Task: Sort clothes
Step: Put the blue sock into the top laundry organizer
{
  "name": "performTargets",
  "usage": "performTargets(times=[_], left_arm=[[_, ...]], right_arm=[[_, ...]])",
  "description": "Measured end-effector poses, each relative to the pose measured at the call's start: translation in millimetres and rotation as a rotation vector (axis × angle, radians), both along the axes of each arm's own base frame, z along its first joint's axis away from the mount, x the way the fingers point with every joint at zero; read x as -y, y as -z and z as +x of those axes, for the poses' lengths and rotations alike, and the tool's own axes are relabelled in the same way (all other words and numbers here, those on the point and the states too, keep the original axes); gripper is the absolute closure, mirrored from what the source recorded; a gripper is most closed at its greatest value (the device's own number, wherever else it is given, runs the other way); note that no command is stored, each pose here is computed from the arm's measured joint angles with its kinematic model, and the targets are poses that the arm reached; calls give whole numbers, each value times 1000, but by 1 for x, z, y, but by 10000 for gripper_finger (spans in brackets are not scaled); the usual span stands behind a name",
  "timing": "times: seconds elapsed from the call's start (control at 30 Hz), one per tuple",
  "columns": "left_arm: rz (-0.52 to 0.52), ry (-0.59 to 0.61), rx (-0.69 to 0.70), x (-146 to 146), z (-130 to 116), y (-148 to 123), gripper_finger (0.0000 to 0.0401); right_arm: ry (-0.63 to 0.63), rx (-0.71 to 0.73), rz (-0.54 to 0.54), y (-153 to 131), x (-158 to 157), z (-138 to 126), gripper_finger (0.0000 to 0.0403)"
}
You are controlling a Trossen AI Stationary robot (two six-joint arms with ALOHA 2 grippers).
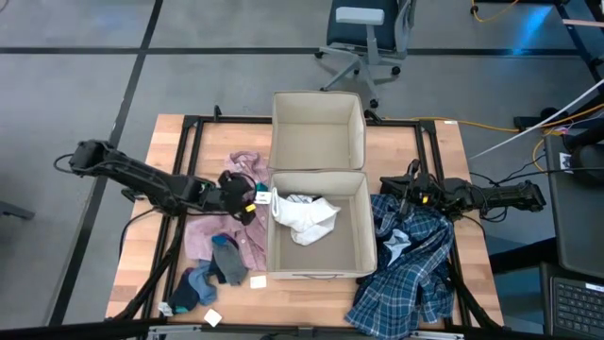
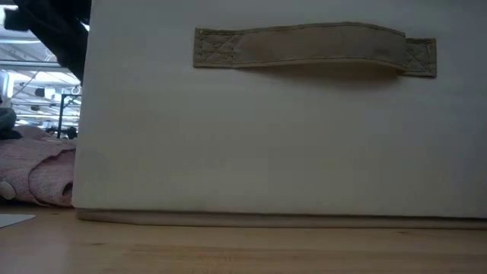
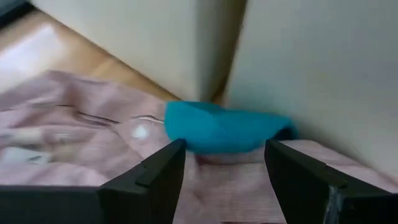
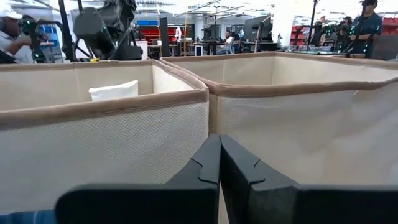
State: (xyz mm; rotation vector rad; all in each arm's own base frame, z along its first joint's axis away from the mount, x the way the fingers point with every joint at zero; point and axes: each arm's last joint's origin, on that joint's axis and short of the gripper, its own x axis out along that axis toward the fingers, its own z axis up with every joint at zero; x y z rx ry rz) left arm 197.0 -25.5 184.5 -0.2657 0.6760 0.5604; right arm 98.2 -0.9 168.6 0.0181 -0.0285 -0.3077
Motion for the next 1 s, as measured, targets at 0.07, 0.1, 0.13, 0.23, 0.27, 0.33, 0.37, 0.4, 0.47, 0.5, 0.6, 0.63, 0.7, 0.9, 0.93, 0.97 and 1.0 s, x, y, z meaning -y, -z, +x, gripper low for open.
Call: performTargets(times=[0.07,0.1,0.13,0.23,0.27,0.33,0.37,0.4,0.47,0.5,0.6,0.63,0.7,0.9,0.93,0.97,1.0], left_arm=[[-19,27,1,-2,0,5,191],[-13,32,3,-3,0,6,191],[-6,34,10,-4,0,7,191],[32,68,35,-6,1,10,191],[44,77,42,-7,1,11,191],[60,82,50,-9,1,15,191],[65,80,48,-11,0,16,192],[72,78,51,-12,0,17,194],[83,77,52,-14,0,17,208],[92,82,49,-15,1,17,219],[117,105,36,-15,1,17,265],[133,121,26,-15,1,17,282],[155,147,12,-15,1,16,318],[192,183,-8,-15,1,16,392],[194,181,-9,-15,1,16,391],[198,177,-14,-15,1,16,389],[201,169,-20,-15,0,14,390]], right_arm=[[0,5,15,0,0,0,395],[-1,7,21,0,0,0,395],[-2,9,28,0,0,0,395],[-2,11,34,0,0,0,395],[-2,11,34,0,0,0,395],[-2,11,34,0,0,0,395],[-1,11,34,0,0,0,395],[-1,11,34,0,0,0,395],[-1,11,34,0,0,0,395],[-1,11,34,0,0,0,395],[-1,11,34,0,0,0,395],[-1,11,34,0,0,0,395],[-1,11,31,0,0,0,395],[-1,10,29,0,0,0,395],[-1,10,29,0,0,0,395],[-1,10,29,0,0,0,395],[-1,9,29,0,0,0,395]])
